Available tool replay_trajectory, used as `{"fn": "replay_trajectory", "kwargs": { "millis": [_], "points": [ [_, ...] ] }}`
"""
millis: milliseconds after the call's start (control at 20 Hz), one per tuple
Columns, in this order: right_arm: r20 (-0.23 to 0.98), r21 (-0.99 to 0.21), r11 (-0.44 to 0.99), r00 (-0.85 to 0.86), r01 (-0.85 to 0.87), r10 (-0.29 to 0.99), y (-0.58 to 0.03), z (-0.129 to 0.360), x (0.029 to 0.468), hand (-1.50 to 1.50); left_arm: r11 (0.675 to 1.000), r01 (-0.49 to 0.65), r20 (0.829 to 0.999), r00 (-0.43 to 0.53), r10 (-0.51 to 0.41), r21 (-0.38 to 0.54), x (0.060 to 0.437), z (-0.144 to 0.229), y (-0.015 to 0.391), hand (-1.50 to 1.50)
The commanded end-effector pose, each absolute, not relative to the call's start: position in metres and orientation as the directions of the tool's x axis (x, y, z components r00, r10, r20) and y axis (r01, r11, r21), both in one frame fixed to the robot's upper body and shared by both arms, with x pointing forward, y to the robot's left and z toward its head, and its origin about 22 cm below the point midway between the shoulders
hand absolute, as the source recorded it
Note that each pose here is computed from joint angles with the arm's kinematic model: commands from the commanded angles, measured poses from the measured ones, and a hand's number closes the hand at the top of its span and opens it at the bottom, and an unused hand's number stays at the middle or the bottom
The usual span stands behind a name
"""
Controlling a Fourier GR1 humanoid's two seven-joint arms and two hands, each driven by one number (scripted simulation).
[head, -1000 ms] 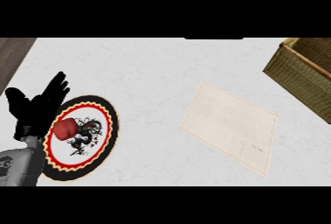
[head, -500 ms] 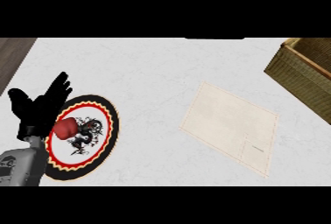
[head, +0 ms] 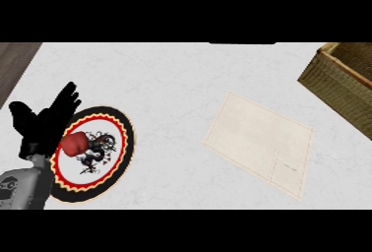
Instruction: Pick the cupcake from the placemat and place it in the basket
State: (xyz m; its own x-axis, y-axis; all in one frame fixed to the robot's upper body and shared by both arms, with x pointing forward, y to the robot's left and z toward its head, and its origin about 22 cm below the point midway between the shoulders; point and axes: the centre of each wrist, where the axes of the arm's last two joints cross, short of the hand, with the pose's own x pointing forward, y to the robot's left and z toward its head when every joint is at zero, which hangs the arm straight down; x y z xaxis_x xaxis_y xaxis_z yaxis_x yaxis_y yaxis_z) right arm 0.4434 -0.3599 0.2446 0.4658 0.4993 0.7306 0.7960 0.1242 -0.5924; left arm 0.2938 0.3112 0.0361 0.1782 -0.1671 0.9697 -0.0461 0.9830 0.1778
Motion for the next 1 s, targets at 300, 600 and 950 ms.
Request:
{"fn": "replay_trajectory", "kwargs": {
  "millis": [300, 600, 950],
  "points": [
    [0.915, -0.246, 0.047, 0.216, 0.968, 0.340, -0.393, 0.271, 0.421, -1.50, 0.981, -0.051, 0.968, 0.181, -0.175, 0.187, 0.296, 0.043, 0.317, 0.00],
    [0.949, -0.146, 0.076, 0.118, 0.986, 0.291, -0.436, 0.280, 0.368, -1.50, 0.978, -0.113, 0.968, 0.200, -0.153, 0.178, 0.289, 0.030, 0.322, 0.00],
    [0.940, -0.268, 0.225, 0.203, 0.937, 0.276, -0.452, 0.261, 0.299, -1.50, 0.976, -0.112, 0.962, 0.223, -0.160, 0.188, 0.272, 0.021, 0.326, 0.00]
  ]
}}
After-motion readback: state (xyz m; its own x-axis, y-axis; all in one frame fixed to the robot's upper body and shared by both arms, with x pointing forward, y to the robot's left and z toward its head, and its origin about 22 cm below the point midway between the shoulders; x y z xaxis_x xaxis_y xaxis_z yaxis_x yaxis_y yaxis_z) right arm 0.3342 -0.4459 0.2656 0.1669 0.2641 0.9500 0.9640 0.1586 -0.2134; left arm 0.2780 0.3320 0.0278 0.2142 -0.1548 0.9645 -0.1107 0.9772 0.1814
